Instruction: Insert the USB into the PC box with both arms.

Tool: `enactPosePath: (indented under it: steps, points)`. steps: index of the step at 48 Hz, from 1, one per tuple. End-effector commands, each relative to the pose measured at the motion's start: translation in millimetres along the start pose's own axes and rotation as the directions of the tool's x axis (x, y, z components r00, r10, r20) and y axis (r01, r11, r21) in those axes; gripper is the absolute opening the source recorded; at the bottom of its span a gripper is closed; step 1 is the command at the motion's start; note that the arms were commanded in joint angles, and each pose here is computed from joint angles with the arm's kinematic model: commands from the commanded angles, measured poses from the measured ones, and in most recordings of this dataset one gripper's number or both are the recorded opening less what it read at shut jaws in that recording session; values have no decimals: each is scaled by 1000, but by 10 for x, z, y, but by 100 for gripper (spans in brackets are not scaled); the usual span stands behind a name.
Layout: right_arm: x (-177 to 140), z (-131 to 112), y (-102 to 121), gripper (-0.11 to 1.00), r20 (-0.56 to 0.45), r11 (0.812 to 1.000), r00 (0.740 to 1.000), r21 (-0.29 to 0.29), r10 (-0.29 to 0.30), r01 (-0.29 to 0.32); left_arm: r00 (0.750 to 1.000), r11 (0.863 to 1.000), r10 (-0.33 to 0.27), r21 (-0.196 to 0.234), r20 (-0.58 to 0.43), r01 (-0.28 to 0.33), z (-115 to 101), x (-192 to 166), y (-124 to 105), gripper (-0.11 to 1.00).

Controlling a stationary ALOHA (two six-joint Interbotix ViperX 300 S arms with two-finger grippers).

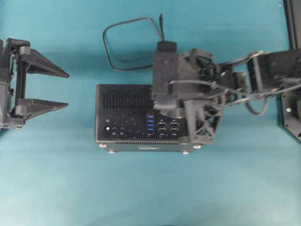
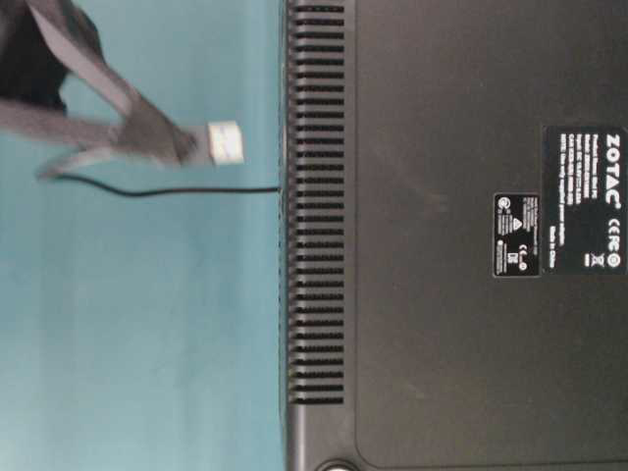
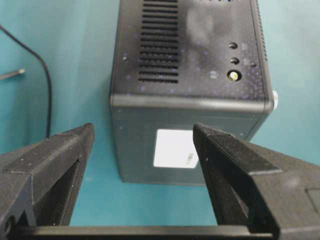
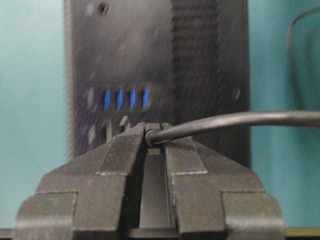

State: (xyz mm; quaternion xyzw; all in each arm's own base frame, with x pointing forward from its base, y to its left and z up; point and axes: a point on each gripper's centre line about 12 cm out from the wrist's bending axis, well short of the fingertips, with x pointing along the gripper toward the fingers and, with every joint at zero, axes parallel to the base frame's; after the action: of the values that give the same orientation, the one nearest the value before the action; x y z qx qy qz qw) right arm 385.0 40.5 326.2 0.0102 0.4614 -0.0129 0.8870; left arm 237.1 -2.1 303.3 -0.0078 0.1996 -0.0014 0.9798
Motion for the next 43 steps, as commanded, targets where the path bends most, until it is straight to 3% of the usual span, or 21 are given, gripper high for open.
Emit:
enactPosePath:
  steps: [1, 43]
  points:
    - [-75, 124, 6, 11, 69, 999, 998, -30, -11, 13, 1000, 1000, 2, -2, 29, -2, 80, -26, 3, 83]
    - [136, 108, 56, 12, 56, 997, 998, -67, -29, 33, 1000, 1000, 2, -8, 26, -1, 23, -47, 4, 83]
